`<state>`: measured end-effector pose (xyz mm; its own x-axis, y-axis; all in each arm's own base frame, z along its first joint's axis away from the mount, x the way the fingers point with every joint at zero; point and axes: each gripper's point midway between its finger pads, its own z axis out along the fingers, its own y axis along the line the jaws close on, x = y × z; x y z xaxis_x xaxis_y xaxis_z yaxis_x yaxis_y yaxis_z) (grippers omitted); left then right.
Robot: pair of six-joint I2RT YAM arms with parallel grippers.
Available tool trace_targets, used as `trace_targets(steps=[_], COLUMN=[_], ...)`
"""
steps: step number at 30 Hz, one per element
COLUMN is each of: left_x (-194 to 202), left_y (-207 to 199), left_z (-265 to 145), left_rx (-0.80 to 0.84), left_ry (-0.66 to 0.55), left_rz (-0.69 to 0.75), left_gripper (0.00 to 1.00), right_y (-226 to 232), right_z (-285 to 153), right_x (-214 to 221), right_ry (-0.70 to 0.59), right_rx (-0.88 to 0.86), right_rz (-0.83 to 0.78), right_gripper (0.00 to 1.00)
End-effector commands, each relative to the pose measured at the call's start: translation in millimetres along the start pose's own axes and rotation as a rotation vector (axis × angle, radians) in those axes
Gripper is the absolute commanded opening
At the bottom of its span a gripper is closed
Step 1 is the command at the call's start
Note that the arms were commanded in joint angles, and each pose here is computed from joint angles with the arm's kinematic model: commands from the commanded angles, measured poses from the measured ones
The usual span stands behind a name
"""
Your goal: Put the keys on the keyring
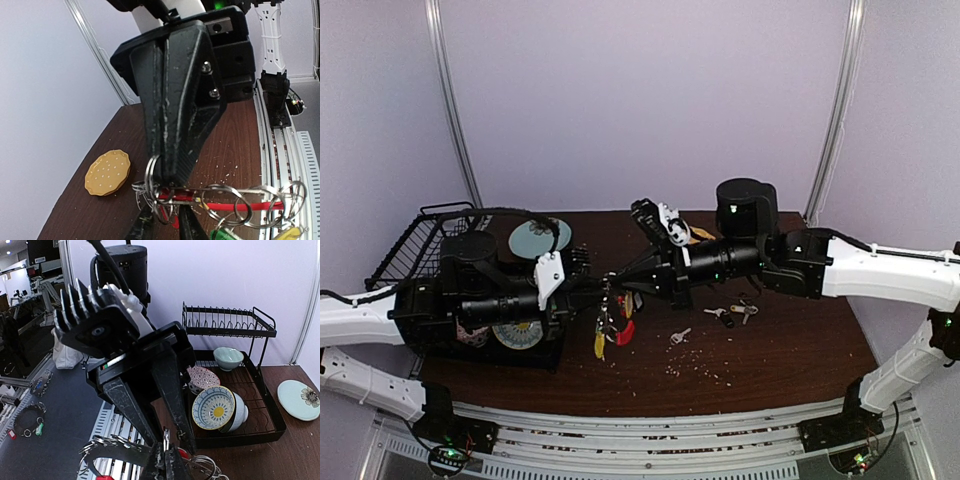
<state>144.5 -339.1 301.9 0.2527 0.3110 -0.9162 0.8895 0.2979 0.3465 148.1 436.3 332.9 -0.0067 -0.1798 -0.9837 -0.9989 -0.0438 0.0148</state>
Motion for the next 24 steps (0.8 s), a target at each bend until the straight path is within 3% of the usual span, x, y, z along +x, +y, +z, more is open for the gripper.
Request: trace_targets(steps=[1,6,10,24], left_x=[-22.4,-18.0,-18.4,1.4], left_y=[10.9,9.1,10.4,1.0], left_z=[-0.6,2.6,2.2,19.7], left_rx=[-0.049,-0.047,-0.057,-0.042], left_ry=[-0.101,-0.098,-0.106,-0.101], left_rz=[-0.007,-0.008,-0.01,-0.039], left_gripper=[0.2,0.19,0.01,0.0], right_y=[9.2,12.3,12.6,-15.9], right_z=[-6.5,-6.6,-7.8,-25.2], right_x=[-33.0,-33.8,-36.2,-71.2], right_ry=[-0.123,-0.136,-0.158,-0.447], right_rx=[-0.04,-0.06,-0.059,0.097], right_rz=[0.0,0.005,0.01,0.154], right_gripper=[0.0,0.0,0.0,0.0])
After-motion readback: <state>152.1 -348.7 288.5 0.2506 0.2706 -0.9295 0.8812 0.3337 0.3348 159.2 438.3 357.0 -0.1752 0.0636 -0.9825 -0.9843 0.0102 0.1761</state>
